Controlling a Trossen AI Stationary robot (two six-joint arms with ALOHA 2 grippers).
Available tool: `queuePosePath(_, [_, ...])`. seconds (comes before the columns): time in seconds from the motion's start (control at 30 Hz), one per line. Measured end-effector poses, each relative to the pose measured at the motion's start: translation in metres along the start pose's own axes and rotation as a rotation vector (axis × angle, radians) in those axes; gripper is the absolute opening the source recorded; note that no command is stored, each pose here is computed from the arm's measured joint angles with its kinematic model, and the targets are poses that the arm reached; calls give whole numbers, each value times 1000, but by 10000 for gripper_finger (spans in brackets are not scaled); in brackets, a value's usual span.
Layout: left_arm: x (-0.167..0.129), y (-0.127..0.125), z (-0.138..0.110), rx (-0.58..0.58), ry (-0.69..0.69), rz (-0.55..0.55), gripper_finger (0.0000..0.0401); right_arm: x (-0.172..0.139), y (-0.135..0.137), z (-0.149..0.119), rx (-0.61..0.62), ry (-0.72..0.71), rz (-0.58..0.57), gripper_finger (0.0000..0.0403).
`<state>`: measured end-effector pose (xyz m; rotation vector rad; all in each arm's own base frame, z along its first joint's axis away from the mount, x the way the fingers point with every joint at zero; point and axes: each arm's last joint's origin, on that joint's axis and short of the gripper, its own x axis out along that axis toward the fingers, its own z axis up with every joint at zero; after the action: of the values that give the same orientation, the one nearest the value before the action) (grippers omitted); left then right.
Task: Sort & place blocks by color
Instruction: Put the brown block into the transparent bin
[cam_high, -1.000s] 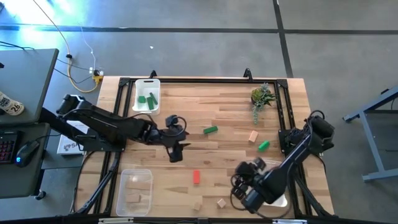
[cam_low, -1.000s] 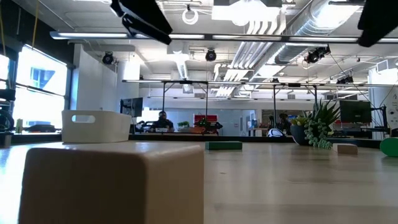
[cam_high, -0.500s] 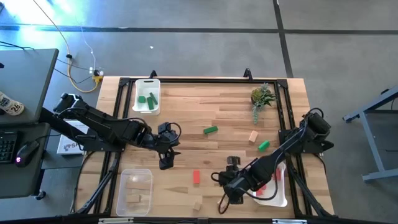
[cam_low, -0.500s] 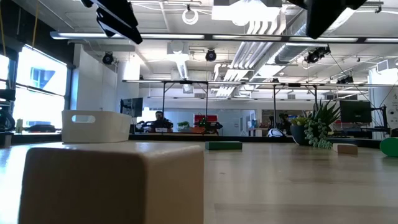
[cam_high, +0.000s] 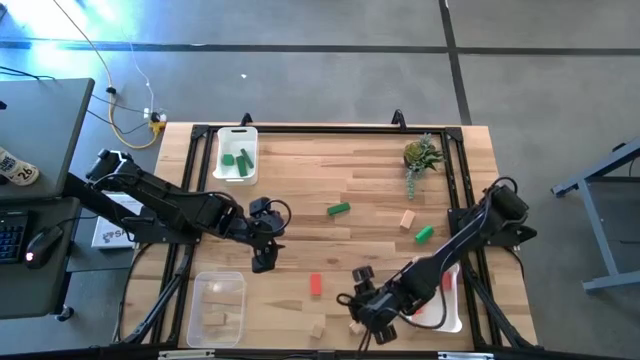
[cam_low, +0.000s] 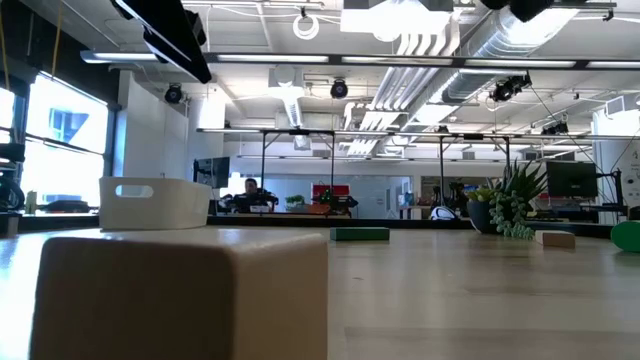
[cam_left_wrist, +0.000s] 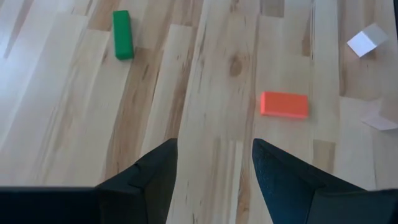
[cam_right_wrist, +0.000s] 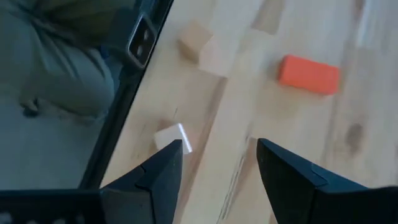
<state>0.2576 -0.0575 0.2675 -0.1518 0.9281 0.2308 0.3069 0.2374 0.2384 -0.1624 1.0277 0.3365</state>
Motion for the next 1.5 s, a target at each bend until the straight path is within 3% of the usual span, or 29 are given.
queuePosePath(0.3, [0,0,0,-1,-1,0,195,33,13,-7,-90,41,16,193])
queuePosePath(0.73, [0,0,0,-31,-1,-1,195,72,22,-14,-114,86,81,193])
queuePosePath(1.2, [0,0,0,-57,-1,-1,195,92,29,-24,-160,118,60,191])
queuePosePath(1.33, [0,0,0,-69,-1,-1,195,93,30,-22,-156,91,55,171])
queuePosePath(1.5, [0,0,0,-72,-1,-1,195,92,30,-22,-150,91,62,111])
